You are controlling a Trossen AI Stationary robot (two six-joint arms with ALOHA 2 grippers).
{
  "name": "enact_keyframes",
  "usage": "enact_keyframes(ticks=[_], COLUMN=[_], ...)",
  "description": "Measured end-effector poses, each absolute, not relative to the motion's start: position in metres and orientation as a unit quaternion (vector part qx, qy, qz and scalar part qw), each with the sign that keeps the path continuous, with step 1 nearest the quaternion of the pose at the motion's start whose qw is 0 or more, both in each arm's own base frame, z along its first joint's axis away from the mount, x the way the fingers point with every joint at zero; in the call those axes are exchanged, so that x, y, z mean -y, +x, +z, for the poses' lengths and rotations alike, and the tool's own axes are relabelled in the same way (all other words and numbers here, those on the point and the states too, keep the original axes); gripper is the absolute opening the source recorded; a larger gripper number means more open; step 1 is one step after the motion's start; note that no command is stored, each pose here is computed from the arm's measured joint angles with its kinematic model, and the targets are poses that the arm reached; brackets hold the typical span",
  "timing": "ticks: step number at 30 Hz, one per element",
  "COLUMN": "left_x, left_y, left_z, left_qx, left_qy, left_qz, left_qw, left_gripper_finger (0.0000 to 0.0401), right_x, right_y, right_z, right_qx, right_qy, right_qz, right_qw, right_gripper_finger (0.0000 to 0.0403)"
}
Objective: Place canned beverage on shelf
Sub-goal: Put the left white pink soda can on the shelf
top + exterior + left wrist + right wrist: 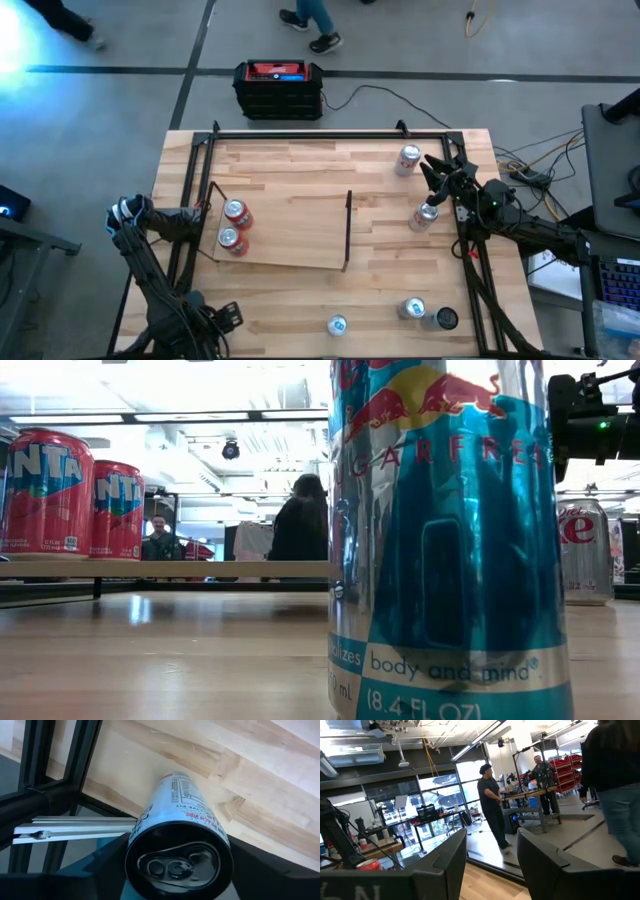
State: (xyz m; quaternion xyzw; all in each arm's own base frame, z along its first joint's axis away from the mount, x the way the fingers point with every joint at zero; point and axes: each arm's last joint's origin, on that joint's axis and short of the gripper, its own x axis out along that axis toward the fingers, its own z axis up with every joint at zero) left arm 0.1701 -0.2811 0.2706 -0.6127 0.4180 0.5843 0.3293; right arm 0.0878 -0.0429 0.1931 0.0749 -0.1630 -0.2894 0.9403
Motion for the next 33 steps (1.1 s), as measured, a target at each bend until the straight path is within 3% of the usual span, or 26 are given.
enact_keyframes(ticks=[2, 14, 23, 27, 33], left_x=[0.282, 0.277, 0.266, 0.265, 0.264], left_y=[0.170, 0.168, 0.164, 0.164, 0.164], left_z=[0.270, 0.268, 0.268, 0.268, 0.268], left_qx=[-0.425, -0.521, -0.566, -0.571, -0.556], left_qy=[-0.607, -0.504, -0.371, -0.344, -0.365], left_qz=[0.580, 0.503, 0.438, 0.421, 0.440], left_qw=[0.337, 0.471, 0.592, 0.615, 0.603], left_gripper_finger=[0.0242, 0.0242, 0.0242, 0.0242, 0.0254], right_x=[0.043, 0.043, 0.043, 0.043, 0.043], right_y=[0.088, 0.088, 0.088, 0.088, 0.088], right_z=[0.193, 0.193, 0.193, 0.193, 0.193], right_qx=[0.163, 0.163, 0.163, 0.163, 0.163], right_qy=[0.075, 0.075, 0.075, 0.075, 0.075], right_qz=[-0.289, -0.289, -0.289, -0.289, -0.289], right_qw=[0.940, 0.940, 0.940, 0.940, 0.940], right_gripper_finger=[0.0157, 0.0157, 0.0157, 0.0157, 0.0157])
